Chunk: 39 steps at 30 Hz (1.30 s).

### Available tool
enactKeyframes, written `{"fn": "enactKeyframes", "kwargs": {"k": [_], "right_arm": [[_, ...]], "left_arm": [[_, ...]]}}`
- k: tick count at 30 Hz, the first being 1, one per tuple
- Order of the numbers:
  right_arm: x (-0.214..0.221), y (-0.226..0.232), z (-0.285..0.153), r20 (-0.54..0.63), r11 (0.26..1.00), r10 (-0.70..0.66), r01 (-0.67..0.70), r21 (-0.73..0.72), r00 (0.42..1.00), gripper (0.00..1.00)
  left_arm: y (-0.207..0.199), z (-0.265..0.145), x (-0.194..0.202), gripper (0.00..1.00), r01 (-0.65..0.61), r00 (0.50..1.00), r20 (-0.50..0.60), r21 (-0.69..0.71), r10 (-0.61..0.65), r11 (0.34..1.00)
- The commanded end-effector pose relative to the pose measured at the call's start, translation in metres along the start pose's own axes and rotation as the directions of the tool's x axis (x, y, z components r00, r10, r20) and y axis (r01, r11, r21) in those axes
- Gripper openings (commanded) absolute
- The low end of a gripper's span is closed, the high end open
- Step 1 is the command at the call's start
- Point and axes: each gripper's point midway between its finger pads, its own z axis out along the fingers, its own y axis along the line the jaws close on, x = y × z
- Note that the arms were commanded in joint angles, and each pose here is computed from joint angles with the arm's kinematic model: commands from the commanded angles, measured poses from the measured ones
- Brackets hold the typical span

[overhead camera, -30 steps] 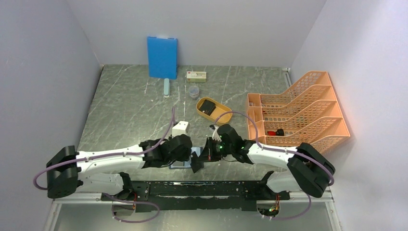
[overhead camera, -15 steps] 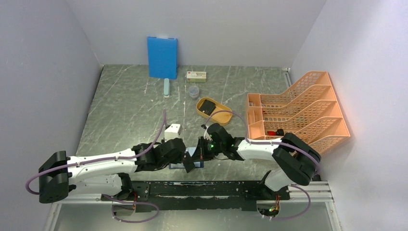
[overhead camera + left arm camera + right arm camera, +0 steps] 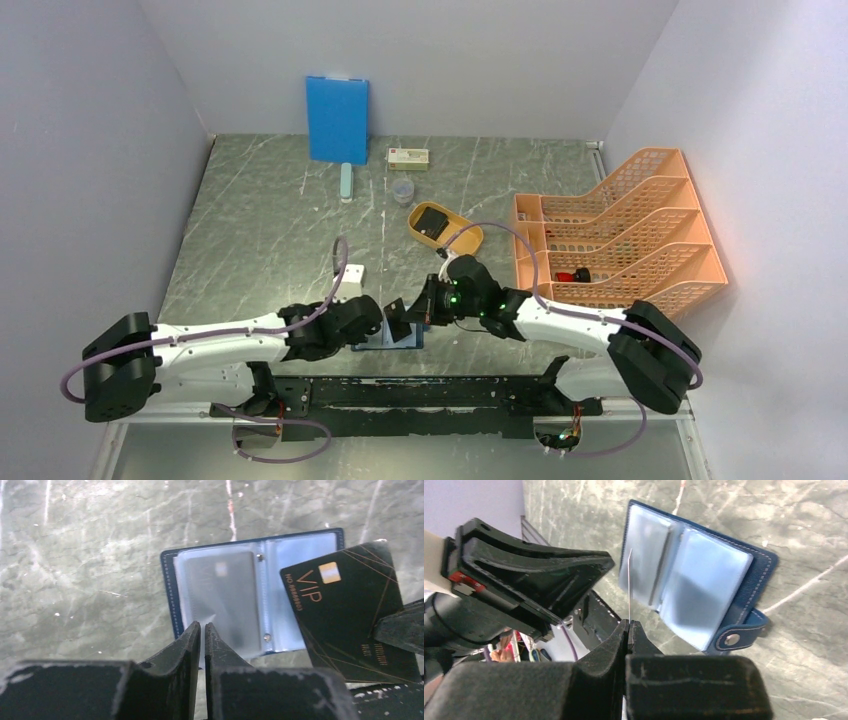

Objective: Put the credit cards into the card holder
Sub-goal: Turn over the card slot in the card holder, then insert the credit card into the card holder.

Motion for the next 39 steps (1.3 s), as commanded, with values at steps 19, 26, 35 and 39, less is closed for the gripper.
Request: {"fn": "enactKeyframes", "kwargs": {"k": [19,26,35,39], "right_arm": [[0.014,-0.027,0.025,-0.046,0.997,0.076,-0.074,0.028,0.996,0.00],[0.016,-0.029,0.028,-0.056,0.997,0.080,-0.079,0.026,0.995,0.00],[0.019,-0.030,0.032,-0.064,0.995,0.100,-0.099,0.017,0.993,0.00],[0.014,-0.033,0.032,-0.027,0.994,0.107,-0.106,0.025,0.994,0.00]], "left_arm": [[0.045,0.011,0.018,0.07,0.117,0.993,-0.022,-0.097,-0.120,0.988],[0.045,0.013,0.020,0.06,0.113,0.993,-0.031,-0.095,-0.117,0.989],[0.042,0.017,0.026,0.05,0.102,0.993,-0.056,-0.089,-0.107,0.991],[0.043,0.017,0.027,0.05,0.098,0.993,-0.060,-0.091,-0.104,0.991]]}}
